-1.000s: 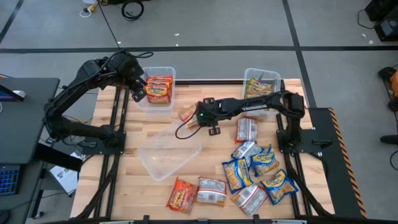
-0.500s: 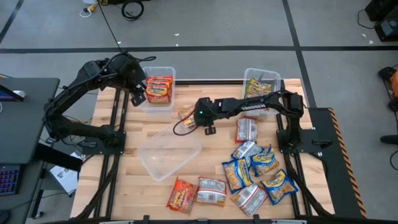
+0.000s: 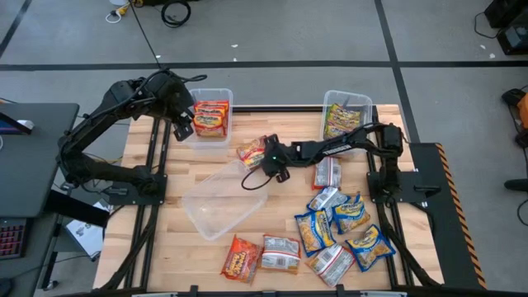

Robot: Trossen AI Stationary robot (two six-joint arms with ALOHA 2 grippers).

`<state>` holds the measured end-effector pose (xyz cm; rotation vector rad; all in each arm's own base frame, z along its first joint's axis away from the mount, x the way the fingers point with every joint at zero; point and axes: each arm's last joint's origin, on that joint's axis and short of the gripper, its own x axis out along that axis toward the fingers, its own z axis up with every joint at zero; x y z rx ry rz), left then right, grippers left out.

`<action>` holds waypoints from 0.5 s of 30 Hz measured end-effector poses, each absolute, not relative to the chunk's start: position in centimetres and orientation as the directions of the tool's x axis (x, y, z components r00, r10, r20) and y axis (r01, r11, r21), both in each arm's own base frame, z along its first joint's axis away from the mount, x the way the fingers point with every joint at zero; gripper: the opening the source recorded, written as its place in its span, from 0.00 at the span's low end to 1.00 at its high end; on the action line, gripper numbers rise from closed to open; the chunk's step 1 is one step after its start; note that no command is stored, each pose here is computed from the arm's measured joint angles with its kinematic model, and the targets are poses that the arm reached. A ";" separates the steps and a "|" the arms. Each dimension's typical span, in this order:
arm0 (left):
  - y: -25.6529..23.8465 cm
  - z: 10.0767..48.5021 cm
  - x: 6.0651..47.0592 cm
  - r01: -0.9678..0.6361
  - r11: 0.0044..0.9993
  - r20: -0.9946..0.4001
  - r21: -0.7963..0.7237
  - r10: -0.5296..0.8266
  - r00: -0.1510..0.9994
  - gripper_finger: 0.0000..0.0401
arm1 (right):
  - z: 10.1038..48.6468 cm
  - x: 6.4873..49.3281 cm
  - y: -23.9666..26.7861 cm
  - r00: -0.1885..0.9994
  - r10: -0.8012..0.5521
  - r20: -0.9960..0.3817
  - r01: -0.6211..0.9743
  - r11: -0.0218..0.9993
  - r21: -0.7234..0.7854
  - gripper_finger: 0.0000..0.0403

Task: Sort Maruchan noodles
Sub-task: Put the orange noodle pack into the top left transparent bin

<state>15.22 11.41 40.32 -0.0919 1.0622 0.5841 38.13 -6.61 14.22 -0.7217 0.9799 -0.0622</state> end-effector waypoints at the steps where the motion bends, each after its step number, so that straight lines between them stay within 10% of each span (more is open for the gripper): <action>1: 11.4 40.3 15.2 -0.494 0.846 -0.843 0.203 0.408 0.352 0.54 | 14.1 38.1 -6.7 0.588 -0.355 -0.727 -0.256 0.771 -0.583 0.58; 15: 10.1 41.1 15.7 -0.477 0.872 -0.796 0.112 0.366 0.482 0.54 | 12.7 36.9 -7.9 0.607 -0.332 -0.722 -0.108 0.865 -0.489 0.18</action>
